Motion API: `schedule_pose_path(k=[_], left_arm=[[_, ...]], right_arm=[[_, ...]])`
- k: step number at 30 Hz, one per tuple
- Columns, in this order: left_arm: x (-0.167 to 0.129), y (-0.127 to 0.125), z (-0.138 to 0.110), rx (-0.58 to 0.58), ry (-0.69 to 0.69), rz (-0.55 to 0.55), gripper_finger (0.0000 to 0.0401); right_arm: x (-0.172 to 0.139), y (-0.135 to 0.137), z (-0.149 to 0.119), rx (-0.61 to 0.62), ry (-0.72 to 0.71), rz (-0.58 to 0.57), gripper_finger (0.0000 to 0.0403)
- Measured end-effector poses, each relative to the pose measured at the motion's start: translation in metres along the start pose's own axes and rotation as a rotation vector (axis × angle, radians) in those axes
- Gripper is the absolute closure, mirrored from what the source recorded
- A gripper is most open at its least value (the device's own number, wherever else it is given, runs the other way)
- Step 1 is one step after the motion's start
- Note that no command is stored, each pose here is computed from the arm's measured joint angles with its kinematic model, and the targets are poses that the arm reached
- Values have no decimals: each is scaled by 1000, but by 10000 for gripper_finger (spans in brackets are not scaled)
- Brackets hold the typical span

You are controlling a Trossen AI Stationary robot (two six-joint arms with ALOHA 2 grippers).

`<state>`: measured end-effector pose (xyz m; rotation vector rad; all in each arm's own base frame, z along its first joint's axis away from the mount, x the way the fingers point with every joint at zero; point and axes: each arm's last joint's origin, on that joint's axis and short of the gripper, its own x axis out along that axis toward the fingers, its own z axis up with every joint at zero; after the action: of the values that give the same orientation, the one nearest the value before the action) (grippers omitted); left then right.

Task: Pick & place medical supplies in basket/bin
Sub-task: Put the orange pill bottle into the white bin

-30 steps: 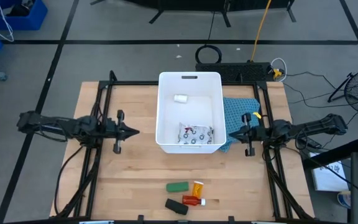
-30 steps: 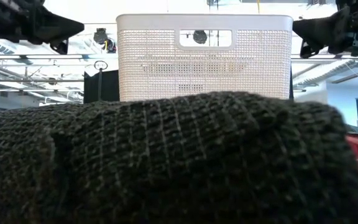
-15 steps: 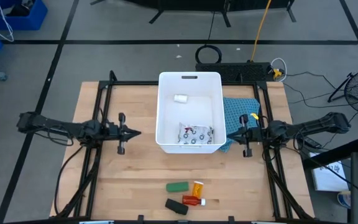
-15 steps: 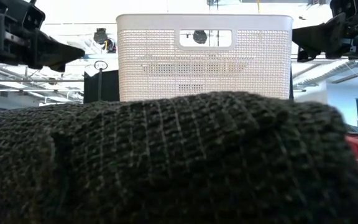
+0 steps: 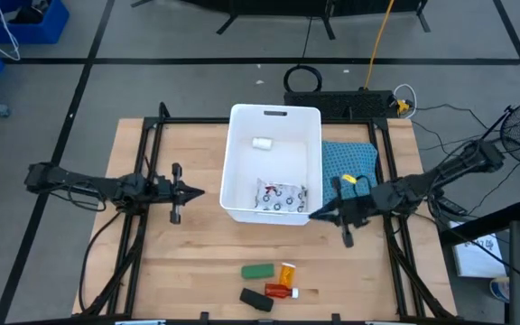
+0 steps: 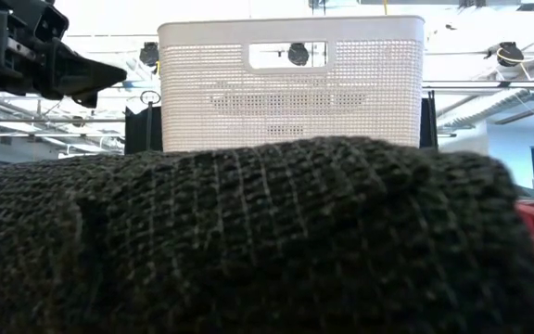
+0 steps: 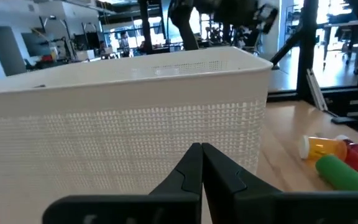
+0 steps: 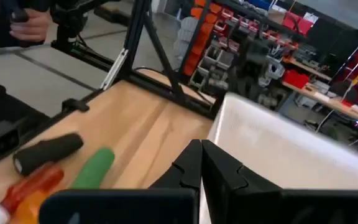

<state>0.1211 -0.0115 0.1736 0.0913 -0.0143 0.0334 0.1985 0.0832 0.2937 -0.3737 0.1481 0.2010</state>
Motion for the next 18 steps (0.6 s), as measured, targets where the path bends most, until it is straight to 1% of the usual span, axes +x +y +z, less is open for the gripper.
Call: schedule_pose_path(k=[1,3,5,7,9,11,14,18], left_arm=[[0,0,0,-11,1,0,388],[0,0,0,-84,5,14,380],[1,1,-3,-149,29,41,378],[1,0,-9,-150,89,44,386],[2,0,-15,-137,156,47,396],[3,0,-19,-126,193,78,395],[4,1,-21,-91,206,106,384],[5,1,-17,-63,168,107,382]], right_arm=[[7,3,9,-16,25,12,403],[20,11,25,-39,90,45,403],[30,17,40,-26,136,43,403],[36,21,57,4,143,29,403],[42,27,66,3,151,42,403],[53,37,68,-55,184,84,403],[72,55,65,-149,285,147,403],[99,71,60,-176,417,204,394]])
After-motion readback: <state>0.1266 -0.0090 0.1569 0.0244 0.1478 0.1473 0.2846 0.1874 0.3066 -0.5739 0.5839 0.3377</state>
